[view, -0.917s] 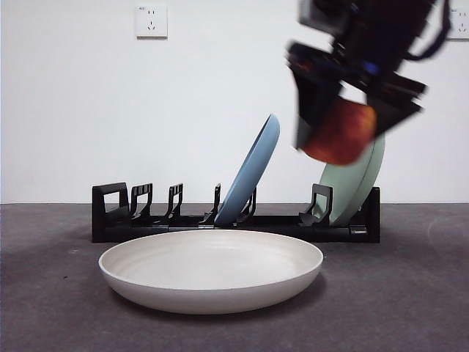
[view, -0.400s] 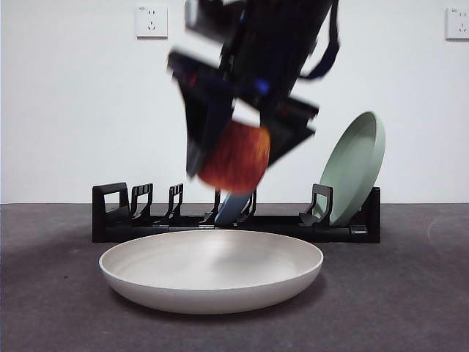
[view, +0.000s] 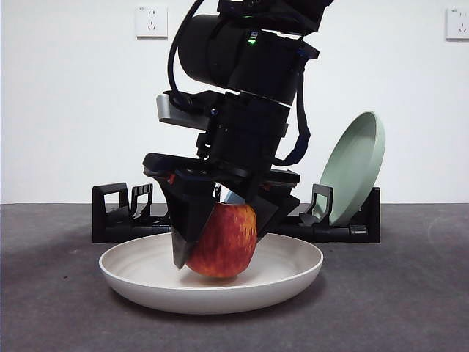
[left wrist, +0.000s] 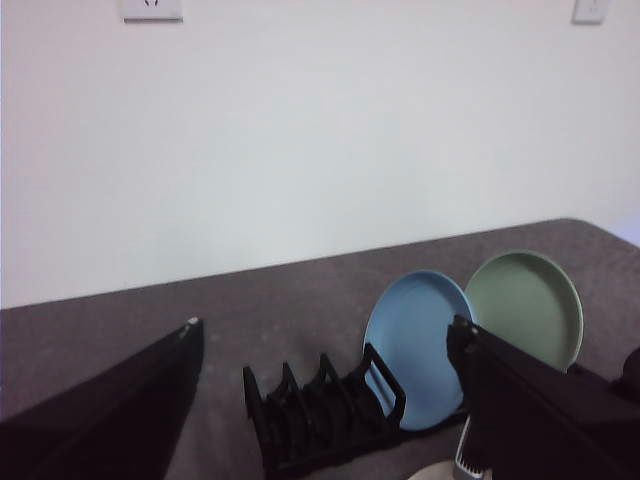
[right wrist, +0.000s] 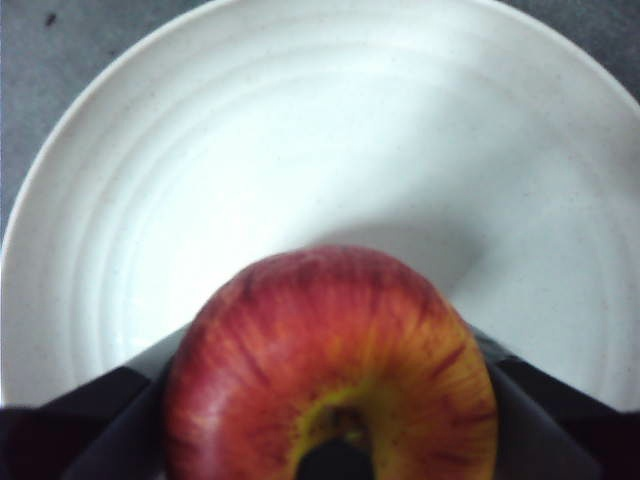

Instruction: Take the yellow plate from the plate rack,put the plate on the table,take the apple from the table,put the apple in the plate

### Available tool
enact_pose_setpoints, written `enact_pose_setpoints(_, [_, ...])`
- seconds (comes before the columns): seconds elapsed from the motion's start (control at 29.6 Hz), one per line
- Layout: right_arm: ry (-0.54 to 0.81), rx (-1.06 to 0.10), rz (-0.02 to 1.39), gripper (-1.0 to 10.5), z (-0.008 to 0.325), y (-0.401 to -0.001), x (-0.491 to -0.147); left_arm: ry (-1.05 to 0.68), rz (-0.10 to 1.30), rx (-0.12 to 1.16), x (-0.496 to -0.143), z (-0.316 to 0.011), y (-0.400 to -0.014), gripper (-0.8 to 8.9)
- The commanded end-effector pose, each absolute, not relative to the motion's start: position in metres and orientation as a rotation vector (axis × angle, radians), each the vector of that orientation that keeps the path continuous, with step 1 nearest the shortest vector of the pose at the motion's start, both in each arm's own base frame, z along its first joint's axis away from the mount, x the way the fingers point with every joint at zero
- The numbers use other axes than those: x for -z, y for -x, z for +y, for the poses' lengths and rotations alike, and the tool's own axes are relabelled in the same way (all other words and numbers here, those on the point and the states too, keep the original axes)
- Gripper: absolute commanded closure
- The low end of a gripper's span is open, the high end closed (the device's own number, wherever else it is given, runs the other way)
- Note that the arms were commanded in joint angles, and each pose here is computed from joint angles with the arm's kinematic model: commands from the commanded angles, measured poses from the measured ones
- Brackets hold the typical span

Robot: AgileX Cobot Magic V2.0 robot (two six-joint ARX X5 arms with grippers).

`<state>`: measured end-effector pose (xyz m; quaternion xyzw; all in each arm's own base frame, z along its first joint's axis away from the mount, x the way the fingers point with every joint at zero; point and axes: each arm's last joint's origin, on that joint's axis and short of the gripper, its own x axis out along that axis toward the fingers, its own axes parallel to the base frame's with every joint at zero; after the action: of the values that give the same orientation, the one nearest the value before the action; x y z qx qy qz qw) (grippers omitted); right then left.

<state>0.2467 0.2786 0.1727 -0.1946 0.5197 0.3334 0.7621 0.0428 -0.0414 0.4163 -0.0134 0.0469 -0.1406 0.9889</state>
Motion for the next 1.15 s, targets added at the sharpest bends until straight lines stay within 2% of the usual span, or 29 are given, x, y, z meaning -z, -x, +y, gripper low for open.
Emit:
enact_pose_setpoints(0.03, [0.42, -0.723, 1.132, 7.0, 0.28, -0.247, -0.171, 0.031, 0.11, 0.278, -0.413, -0.041, -0.043, 4.05])
enact_pose_setpoints(0.14, [0.422, -0.717, 1.129, 4.6, 0.279, -0.247, -0.171, 0.022, 0.115, 0.278, -0.412, -0.041, -0.043, 4.05])
enact_pose_setpoints(0.2, [0.423, -0.718, 1.129, 4.0, 0.279, -0.247, -0.171, 0.02, 0.116, 0.278, -0.412, -0.041, -0.043, 4.05])
enact_pose_setpoints(0.54, [0.42, -0.72, 1.124, 4.0, 0.28, -0.247, -0.172, 0.005, 0.126, 0.277, -0.411, -0.041, -0.043, 4.05])
enact_pose_setpoints(0.68, [0.406, -0.726, 1.092, 4.1, 0.28, -0.248, -0.184, 0.002, 0.128, 0.277, -0.41, -0.041, -0.043, 4.05])
enact_pose_setpoints(0.91, [0.335, -0.749, 0.942, 4.1, 0.267, -0.242, -0.239, -0.059, 0.16, 0.307, -0.408, -0.058, -0.05, 4.05])
enact_pose_setpoints(1.15, [0.238, -0.724, 0.779, 4.1, 0.228, -0.232, -0.302, -0.23, 0.229, 0.374, -0.398, -0.102, -0.068, 4.06])
